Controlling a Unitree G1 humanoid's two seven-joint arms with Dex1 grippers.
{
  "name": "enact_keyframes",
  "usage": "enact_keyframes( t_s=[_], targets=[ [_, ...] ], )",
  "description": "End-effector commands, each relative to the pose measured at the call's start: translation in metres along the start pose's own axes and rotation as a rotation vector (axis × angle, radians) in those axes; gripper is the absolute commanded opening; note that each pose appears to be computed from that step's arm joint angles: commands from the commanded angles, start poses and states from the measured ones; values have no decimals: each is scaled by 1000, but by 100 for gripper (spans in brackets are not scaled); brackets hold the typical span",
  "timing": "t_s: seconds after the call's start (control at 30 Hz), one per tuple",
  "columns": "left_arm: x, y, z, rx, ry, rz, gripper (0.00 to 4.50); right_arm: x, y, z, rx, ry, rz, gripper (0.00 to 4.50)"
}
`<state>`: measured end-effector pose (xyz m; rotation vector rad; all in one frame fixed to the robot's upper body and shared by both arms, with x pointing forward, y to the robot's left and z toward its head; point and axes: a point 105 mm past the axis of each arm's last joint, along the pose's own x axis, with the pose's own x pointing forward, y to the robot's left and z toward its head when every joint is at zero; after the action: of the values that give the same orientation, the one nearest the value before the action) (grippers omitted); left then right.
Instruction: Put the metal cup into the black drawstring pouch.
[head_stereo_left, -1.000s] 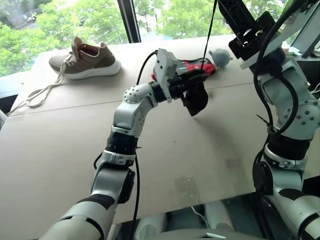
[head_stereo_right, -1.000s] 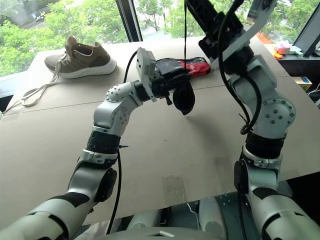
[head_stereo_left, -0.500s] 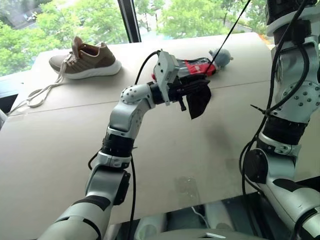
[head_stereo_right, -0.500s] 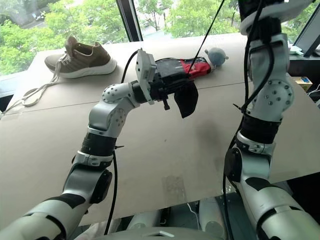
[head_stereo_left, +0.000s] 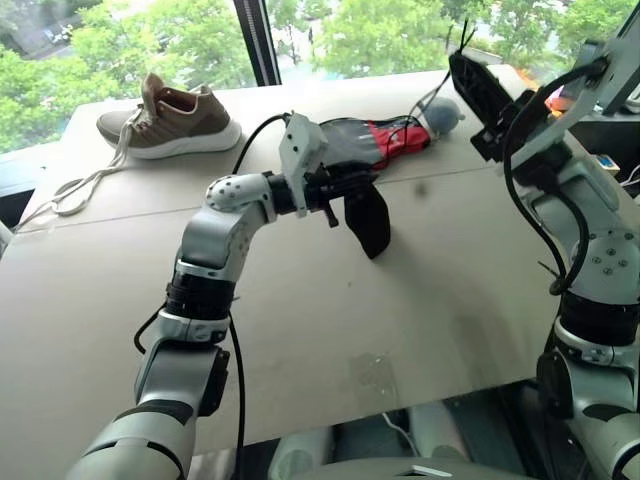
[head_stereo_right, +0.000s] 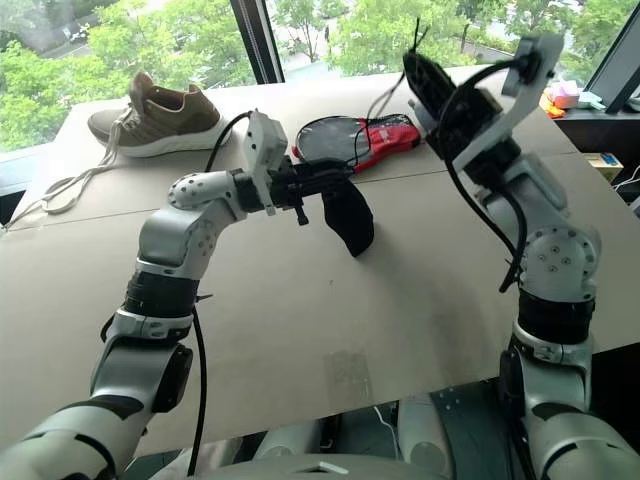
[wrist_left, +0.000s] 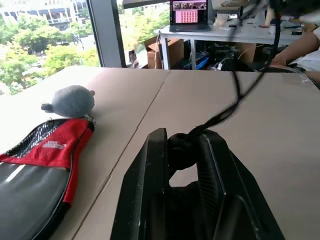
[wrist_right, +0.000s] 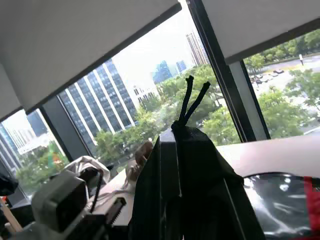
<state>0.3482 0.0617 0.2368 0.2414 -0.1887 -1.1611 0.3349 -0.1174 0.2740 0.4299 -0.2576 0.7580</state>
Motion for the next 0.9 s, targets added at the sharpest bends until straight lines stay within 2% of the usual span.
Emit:
enact_keyframes(
  t_s=[0.03,0.07,0.1,0.17,0.27,0.3,0.33,0.4,0.47,0.6,0.73,0.83,0.9],
  targets=[
    [13,-24,12,-7,-55,-82,90,-15,-20,-9,-100,45,-63,0],
    [14,-30,6,-27,-42,-98,129,-22,-29,-18,-113,84,-85,0],
    [14,-36,0,-54,-31,-119,151,-29,-35,-25,-115,118,-99,28],
    [6,-43,-11,-97,3,-137,237,-42,-41,-35,-123,165,-105,87],
    [-17,-43,-29,-174,71,-119,371,-64,-53,-51,-110,244,-147,224],
    [-26,-46,-33,-207,88,-135,414,-72,-55,-57,-112,280,-146,253],
    [-37,-51,-37,-248,103,-157,441,-80,-57,-63,-119,320,-141,253],
    [-60,-64,-46,-322,152,-192,441,-96,-59,-72,-135,388,-128,253],
    [-77,-69,-55,-347,197,-173,441,-104,-60,-74,-129,397,-124,253],
    [-113,-57,-89,-379,287,58,441,-120,-67,-79,-175,386,-118,253],
    [-148,-46,-112,-378,318,285,441,-129,-67,-85,-185,362,-82,253],
    [-173,-53,-132,-342,404,389,441,-140,-68,-96,-209,409,-37,253],
    [-187,-56,-136,-338,404,456,441,-147,-70,-101,-222,435,-14,253]
  ],
)
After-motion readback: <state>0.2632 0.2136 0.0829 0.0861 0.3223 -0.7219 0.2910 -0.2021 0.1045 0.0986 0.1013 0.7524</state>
